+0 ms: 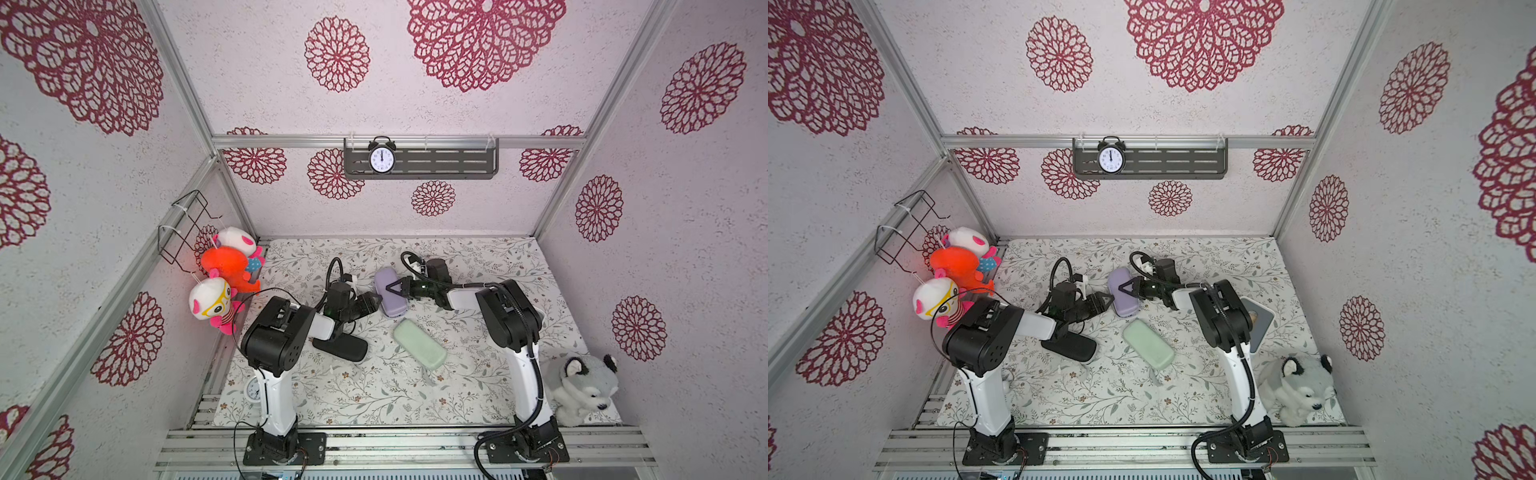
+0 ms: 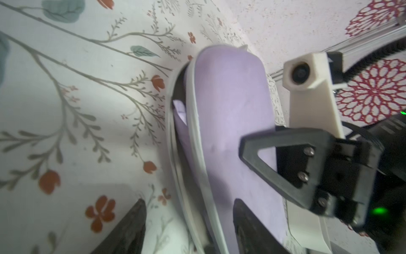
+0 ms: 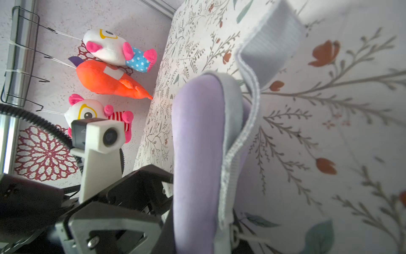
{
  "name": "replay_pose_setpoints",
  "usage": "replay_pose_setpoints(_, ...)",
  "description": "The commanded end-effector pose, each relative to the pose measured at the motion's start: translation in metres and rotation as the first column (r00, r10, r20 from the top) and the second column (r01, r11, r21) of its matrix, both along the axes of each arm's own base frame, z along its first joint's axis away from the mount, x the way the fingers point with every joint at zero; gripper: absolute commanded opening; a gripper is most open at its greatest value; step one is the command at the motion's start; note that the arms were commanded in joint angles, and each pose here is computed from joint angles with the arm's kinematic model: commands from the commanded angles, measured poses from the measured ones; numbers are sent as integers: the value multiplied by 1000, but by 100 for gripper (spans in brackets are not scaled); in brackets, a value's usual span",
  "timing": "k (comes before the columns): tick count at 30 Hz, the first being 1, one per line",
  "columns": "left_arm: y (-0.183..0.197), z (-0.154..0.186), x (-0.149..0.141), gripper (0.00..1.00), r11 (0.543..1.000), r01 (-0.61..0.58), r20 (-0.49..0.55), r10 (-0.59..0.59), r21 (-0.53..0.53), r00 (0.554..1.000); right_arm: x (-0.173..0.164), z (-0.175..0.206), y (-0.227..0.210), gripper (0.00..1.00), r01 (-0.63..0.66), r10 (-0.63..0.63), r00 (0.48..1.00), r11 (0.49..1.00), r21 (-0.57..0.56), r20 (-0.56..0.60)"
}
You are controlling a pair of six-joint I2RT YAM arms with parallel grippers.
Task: Put umbrellas into zippered umbrella sleeves
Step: Pick up the umbrella sleeve at the center of the board.
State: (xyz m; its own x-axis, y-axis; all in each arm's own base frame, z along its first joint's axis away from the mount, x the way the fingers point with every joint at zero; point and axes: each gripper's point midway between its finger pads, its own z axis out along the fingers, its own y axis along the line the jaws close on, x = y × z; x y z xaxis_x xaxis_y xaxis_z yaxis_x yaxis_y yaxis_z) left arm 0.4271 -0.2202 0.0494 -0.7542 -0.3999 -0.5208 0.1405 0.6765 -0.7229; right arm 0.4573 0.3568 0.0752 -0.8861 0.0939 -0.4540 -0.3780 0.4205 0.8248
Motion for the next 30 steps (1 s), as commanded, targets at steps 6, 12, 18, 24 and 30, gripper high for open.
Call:
replay_pose_setpoints(6,2,26,-1,86,998,-15,65,20,-66,998,-1,116,-1,4,-86,37,979,966,242,201)
replay_pose_setpoints(12,-5,34,1,90,972,8,182,36,-235,983,-16,133,-1,5,-116,57,972,959,258,226)
replay_pose_setpoints(18,-39,83,-9,88,923,186,338,-67,-335,939,-35,151,1,6,-144,70,964,948,284,258)
replay_pose_setpoints(24,-38,105,-32,81,910,238,407,-87,-339,909,-38,157,-8,6,-119,48,964,957,263,262)
replay_pose_setpoints(30,-45,133,-50,85,900,294,476,-115,-321,872,-49,168,-3,8,-135,63,955,962,236,290)
